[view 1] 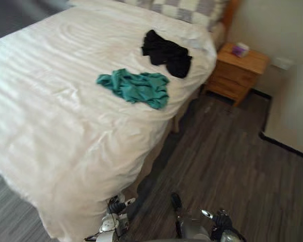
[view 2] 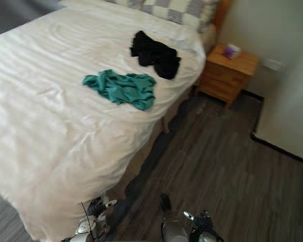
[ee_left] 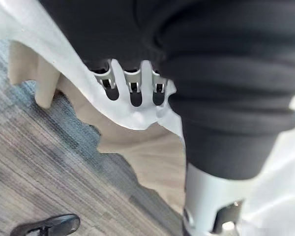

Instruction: Tidy the bed and pick cloth on bed and put in laundry

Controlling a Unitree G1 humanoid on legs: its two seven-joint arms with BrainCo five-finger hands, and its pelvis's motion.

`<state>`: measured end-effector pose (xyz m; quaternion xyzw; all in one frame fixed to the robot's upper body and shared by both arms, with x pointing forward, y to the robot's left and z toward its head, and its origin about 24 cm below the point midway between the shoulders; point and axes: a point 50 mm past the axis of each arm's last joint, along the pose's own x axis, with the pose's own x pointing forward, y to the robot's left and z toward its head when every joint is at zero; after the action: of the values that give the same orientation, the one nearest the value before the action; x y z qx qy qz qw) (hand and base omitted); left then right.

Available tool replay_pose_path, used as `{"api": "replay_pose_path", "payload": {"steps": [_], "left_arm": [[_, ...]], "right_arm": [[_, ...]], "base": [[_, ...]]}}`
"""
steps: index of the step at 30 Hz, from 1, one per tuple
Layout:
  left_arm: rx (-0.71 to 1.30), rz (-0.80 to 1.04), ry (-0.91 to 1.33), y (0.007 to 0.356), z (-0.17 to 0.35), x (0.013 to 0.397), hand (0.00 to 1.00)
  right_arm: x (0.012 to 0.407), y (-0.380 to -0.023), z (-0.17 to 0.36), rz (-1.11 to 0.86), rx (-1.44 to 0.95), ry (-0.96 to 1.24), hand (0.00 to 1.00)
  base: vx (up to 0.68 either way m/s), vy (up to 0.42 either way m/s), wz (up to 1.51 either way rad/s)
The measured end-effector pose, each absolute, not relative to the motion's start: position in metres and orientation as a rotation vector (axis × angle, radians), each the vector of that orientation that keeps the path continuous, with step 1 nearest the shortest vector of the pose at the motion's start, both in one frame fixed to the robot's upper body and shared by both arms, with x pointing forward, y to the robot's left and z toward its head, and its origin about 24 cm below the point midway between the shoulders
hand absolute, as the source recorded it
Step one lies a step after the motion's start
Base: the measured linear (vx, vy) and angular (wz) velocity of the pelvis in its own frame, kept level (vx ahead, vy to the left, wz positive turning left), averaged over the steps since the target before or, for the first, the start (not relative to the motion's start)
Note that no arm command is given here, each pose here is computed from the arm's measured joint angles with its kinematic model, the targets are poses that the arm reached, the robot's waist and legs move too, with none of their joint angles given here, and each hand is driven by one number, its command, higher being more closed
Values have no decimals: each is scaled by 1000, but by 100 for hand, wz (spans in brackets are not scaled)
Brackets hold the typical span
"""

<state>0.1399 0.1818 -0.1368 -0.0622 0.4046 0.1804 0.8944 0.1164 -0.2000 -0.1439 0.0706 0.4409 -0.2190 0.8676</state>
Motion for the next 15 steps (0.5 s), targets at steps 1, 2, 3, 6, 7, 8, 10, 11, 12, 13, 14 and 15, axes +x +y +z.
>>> {"api": "replay_pose_path", "payload": {"steps": [1,2,3,6,7,8,10,11,12,13,14,15], "left_arm": [[-130,374,853,181,-138,138,0],[-132,372,883,180,-142,133,0],[-132,372,915,179,-146,128,0],[-128,384,949,183,-149,123,0],[-139,388,969,181,-152,120,0],[-140,390,976,181,-152,119,0],[-143,397,1002,181,-155,114,0],[-144,404,1012,182,-156,112,0],[-102,413,1086,193,-162,98,0],[-102,413,1086,193,-162,98,0],[-102,413,1086,193,-162,98,0],[-102,413,1086,193,-162,98,0]], "right_arm": [[115,-199,-144,-459,150,925,0],[112,-199,-146,-460,153,935,0],[106,-197,-149,-460,159,964,0],[97,-192,-156,-460,177,1018,0],[97,-194,-156,-469,182,1026,0],[95,-194,-158,-472,185,1039,0],[91,-194,-160,-475,187,1066,0],[90,-196,-161,-486,192,1070,0],[93,-195,-163,-482,178,1111,0],[93,-195,-163,-482,178,1111,0],[93,-195,-163,-482,178,1111,0],[93,-195,-163,-482,178,1111,0]], "base": [[-131,34,-76],[-91,-26,-43],[-67,-47,-33],[-47,-81,-25],[-46,-78,-29],[-40,-99,-58],[-23,-80,-64],[-23,-47,-37],[-18,-30,-22],[0,0,0],[0,0,0],[0,0,0]]}}
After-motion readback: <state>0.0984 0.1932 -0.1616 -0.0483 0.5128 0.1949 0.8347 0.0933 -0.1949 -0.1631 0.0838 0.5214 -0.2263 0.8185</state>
